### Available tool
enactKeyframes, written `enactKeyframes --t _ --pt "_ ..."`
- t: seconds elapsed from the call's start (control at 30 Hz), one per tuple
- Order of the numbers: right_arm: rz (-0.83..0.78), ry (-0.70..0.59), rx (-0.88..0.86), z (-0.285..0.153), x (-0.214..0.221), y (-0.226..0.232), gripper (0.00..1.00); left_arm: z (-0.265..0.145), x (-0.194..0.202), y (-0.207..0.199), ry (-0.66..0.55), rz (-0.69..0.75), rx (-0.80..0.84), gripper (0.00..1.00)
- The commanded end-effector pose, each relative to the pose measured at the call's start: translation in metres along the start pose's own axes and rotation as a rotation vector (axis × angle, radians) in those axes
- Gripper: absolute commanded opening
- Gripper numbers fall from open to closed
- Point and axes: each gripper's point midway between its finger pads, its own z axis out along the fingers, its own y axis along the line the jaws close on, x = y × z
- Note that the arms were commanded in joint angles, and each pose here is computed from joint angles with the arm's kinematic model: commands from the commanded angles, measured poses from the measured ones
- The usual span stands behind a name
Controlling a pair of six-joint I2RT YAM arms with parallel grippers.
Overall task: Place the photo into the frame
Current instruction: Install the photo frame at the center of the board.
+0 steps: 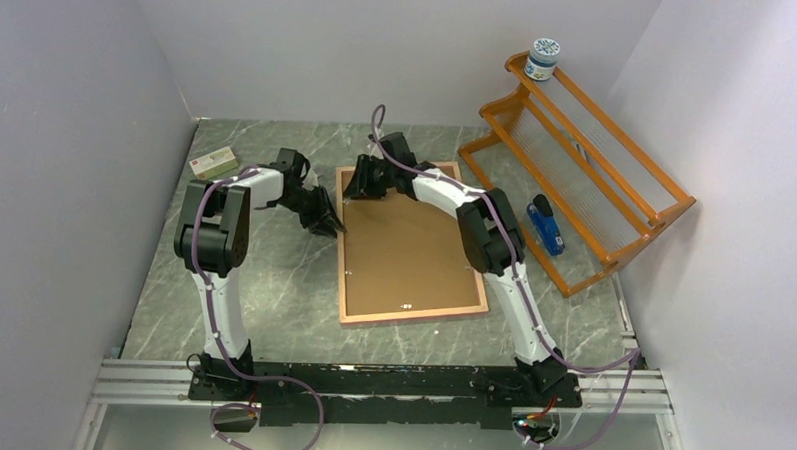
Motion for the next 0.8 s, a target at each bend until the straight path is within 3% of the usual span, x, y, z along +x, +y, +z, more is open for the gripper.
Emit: enactKeyframes --t 0.0,0.23,0.43,0.63,0.77 --pt "-0.022 -0.159 0.076 -0.072 -0.06 0.036 0.37 -0.01 0.011 0.032 -0.012 -0.003 -0.186 0.3" --pt "-0.029 -0.266 0.278 -0.167 -0.071 0.014 0.48 -0.047 0.002 0.005 -0.137 0.085 -0.156 0.38" --pt "0.013 -0.361 0.63 -0.26 -0.062 -0.053 0.69 -0.074 0.001 -0.003 -0.244 0.111 -0.165 0.47" --pt "0.086 -0.38 0.877 -0.319 -0.027 -0.104 0.92 -0.084 0.01 0.003 -0.292 0.091 -0.18 0.66" --pt "0.149 -0.374 0.968 -0.342 -0.006 -0.131 0.96 -0.084 0.011 0.009 -0.312 0.068 -0.19 0.76"
